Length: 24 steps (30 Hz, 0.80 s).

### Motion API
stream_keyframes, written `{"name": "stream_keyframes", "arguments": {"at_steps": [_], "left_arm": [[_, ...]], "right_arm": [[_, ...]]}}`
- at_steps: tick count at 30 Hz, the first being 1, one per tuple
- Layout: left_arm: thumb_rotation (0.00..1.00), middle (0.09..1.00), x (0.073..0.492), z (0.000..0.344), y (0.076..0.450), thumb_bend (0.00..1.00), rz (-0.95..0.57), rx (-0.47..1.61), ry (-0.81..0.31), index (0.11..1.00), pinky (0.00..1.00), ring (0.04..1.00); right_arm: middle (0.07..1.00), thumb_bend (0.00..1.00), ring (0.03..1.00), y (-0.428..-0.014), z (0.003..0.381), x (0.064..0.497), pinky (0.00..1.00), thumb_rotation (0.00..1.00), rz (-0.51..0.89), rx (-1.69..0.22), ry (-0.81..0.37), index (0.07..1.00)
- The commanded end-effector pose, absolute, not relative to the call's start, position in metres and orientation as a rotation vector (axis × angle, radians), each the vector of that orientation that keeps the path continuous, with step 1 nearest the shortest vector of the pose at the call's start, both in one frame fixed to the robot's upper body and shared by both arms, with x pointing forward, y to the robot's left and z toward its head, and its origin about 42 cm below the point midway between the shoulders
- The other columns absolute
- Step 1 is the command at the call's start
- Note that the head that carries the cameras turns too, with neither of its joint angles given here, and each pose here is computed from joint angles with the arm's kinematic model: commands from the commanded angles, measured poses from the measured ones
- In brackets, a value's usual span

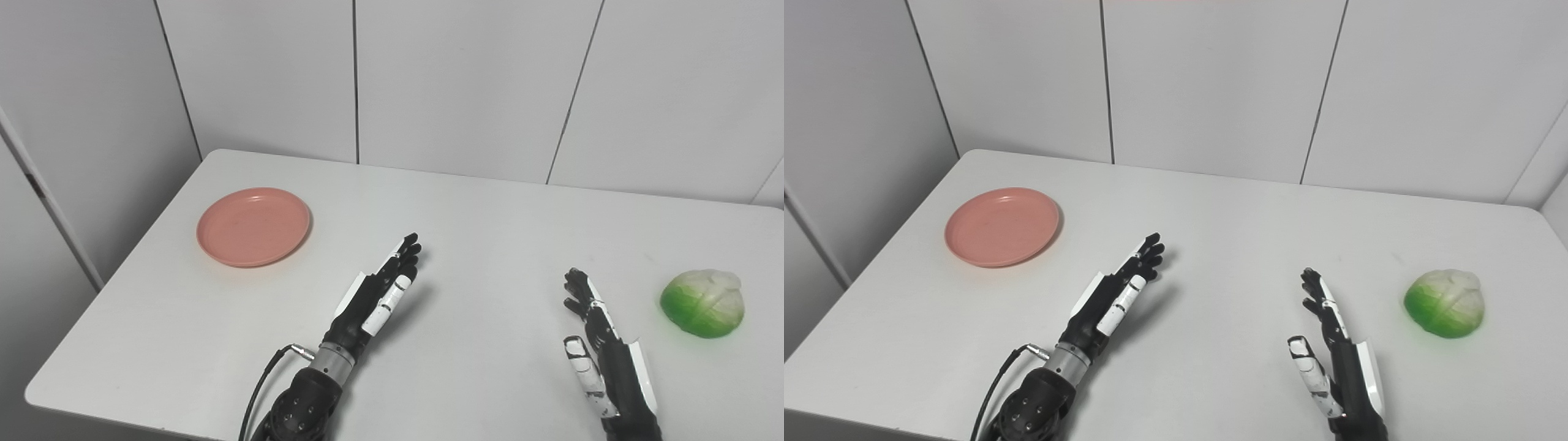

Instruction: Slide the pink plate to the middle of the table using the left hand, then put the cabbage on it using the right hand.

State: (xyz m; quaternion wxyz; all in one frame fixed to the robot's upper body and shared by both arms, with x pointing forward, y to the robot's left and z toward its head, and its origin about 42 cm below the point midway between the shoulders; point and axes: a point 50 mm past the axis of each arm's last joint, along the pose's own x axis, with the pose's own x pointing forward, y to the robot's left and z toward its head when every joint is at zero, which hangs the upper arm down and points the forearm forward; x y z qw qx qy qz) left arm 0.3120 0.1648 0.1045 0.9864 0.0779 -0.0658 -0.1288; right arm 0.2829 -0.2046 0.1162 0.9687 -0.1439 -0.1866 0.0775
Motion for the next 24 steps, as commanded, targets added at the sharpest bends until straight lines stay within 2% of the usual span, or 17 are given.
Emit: {"name": "stream_keyframes", "arguments": {"at_steps": [1, 11, 24], "left_arm": [[1.0, 0.961, 0.303, 0.094, 0.168, 0.5, -0.253, 0.142, -0.081, 0.958, 0.93, 0.952], [1.0, 0.954, 0.328, 0.147, 0.183, 0.47, -0.219, 0.111, -0.202, 0.951, 0.93, 0.941], [1.0, 0.949, 0.353, 0.218, 0.214, 0.53, -0.162, 0.083, -0.38, 0.944, 0.92, 0.931]], "right_arm": [[0.929, 0.35, 0.925, -0.221, 0.092, 0.286, 0.89, 1.0, 0.129, -0.338, -0.253, 0.932], [0.926, 0.35, 0.92, -0.219, 0.092, 0.288, 0.88, 1.0, 0.128, -0.322, -0.249, 0.928], [0.932, 0.37, 0.927, -0.22, 0.093, 0.288, 0.88, 1.0, 0.129, -0.327, -0.256, 0.93]]}}
